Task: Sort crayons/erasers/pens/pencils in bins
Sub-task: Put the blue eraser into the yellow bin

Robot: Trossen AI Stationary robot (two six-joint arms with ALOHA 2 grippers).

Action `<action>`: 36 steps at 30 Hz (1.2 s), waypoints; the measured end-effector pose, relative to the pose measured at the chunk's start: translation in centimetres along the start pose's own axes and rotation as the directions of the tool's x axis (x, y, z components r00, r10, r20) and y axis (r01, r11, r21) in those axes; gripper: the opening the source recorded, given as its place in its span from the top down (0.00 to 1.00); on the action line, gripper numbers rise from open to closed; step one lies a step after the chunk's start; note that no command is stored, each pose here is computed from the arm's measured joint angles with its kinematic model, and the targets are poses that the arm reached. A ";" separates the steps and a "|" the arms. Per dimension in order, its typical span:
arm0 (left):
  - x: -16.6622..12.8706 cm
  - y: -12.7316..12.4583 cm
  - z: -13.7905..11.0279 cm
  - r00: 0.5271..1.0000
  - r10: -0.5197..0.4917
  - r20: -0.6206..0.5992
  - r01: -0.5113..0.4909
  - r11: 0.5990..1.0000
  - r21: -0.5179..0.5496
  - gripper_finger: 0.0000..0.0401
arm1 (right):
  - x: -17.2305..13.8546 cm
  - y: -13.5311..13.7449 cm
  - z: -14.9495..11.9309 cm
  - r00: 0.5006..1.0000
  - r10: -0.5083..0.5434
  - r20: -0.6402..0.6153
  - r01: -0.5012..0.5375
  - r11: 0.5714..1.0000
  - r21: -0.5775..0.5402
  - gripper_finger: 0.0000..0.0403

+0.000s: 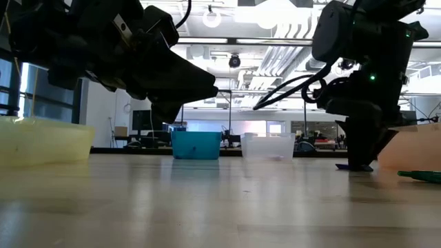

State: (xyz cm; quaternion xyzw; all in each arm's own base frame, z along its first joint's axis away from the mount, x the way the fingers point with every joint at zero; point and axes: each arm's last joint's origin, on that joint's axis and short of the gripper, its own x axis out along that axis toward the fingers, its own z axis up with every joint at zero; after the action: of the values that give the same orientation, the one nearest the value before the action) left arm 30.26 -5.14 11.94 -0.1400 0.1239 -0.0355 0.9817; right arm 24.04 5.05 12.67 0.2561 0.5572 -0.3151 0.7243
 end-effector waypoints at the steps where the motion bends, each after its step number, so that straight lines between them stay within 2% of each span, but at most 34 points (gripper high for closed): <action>1: 0.0 0.0 0.0 1.000 0.000 0.000 0.000 1.000 0.000 0.78 | 0.0 0.1 0.0 1.000 0.003 0.001 -0.003 1.000 -0.007 0.63; 6: 0.0 0.0 -0.1 1.000 0.003 -0.008 -0.003 0.999 -0.035 0.78 | -0.1 0.3 -0.3 1.000 0.015 0.005 -0.014 0.999 -0.052 0.77; 11: 0.1 0.2 0.2 1.000 0.027 0.006 -0.027 0.998 -0.065 0.78 | -0.2 0.6 -0.6 1.000 0.007 0.031 -0.003 0.990 -0.142 0.83; 14: 0.4 0.8 0.7 0.998 0.054 0.019 -0.051 0.992 -0.118 0.78 | -0.8 1.2 -0.6 0.998 -0.009 0.057 0.021 0.978 -0.209 0.84; 18: 1.0 1.4 1.5 1.000 0.024 0.014 -0.020 0.973 -0.232 0.77 | -2.8 3.4 -0.4 0.989 0.059 0.137 -0.011 0.946 -0.323 0.84; 22: 1.4 1.8 1.8 1.000 0.012 -0.015 -0.016 0.952 -0.305 0.74 | -4.7 5.2 -0.5 0.968 0.093 0.233 0.015 0.907 -0.421 0.84; 27: 1.7 2.2 2.3 1.000 0.003 -0.020 -0.010 0.935 -0.354 0.66 | -6.9 7.0 -1.4 0.936 0.144 0.321 0.052 0.846 -0.531 0.84; 36: 2.7 1.5 4.1 0.998 -0.045 0.034 0.055 0.915 -0.401 0.54 | -9.6 8.8 -2.1 0.887 0.207 0.413 0.100 0.787 -0.608 0.84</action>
State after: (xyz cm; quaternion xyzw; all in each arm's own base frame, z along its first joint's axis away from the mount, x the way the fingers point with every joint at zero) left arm 33.94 -2.86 14.67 -0.3418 0.1129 -0.0326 0.9324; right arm 27.49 14.08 21.68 -0.0590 0.4339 -0.1469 0.8869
